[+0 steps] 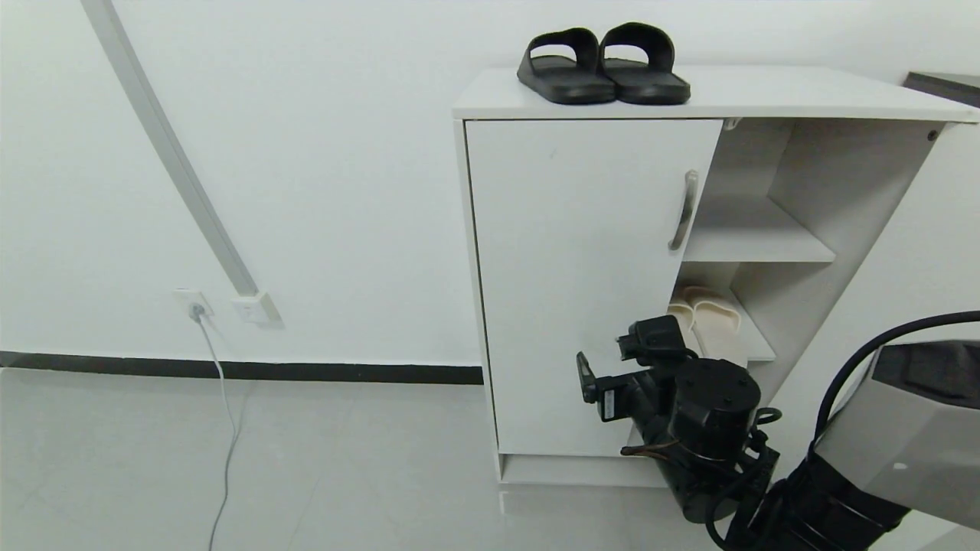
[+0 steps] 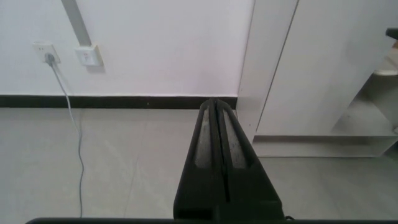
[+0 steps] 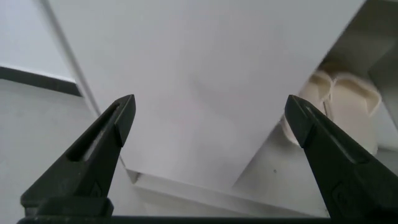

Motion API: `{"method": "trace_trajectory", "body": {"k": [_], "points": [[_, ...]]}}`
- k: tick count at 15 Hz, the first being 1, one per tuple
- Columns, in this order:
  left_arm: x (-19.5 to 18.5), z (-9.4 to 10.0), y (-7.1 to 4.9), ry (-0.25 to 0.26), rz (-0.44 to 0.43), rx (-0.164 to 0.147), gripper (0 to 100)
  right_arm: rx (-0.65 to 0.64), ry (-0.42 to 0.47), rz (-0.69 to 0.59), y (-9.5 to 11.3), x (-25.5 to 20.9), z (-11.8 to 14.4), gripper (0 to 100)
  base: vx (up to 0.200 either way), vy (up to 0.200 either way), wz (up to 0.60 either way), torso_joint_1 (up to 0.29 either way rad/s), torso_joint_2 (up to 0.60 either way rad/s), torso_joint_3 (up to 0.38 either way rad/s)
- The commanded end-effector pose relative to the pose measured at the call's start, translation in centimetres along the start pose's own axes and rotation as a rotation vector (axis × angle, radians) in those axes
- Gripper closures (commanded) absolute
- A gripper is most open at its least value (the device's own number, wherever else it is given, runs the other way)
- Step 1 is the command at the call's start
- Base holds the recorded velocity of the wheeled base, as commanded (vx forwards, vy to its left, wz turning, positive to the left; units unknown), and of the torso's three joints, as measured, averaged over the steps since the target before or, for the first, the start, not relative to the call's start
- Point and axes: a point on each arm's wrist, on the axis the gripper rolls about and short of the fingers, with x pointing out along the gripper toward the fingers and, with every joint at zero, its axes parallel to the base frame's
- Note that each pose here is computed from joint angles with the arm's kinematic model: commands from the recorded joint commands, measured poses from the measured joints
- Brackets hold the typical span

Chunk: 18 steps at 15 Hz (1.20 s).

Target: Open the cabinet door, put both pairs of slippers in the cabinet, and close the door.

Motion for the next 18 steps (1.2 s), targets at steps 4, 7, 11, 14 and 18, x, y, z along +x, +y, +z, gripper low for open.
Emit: {"method": "trace_trajectory", "body": {"k": [4,7,11,14,18], "points": [[0.01,0.0,0.0,0.002,0.0,0.0,100,-0.005,0.008,-0.001,0.01,0.08,-0.25,0,0.0,0.0,0.0,0.078,-0.45,-0.366],[0.01,0.0,0.0,0.002,0.0,0.0,100,-0.007,0.01,-0.001,0.04,0.11,-0.4,0,0.0,0.0,0.0,0.124,-0.46,-0.343],[0.01,0.0,0.0,0.002,0.0,0.0,100,-0.008,0.011,-0.002,0.04,0.1,-0.46,0,0.0,0.0,0.0,0.152,-0.47,-0.328],[0.01,0.0,0.0,0.002,0.0,0.0,100,-0.008,0.011,-0.001,0.04,0.1,-0.46,0,0.0,0.0,0.0,0.173,-0.49,-0.321],[0.01,0.0,0.0,0.002,0.0,0.0,100,-0.008,0.011,-0.001,0.04,0.1,-0.46,0,0.0,0.0,0.0,0.189,-0.51,-0.314]]}}
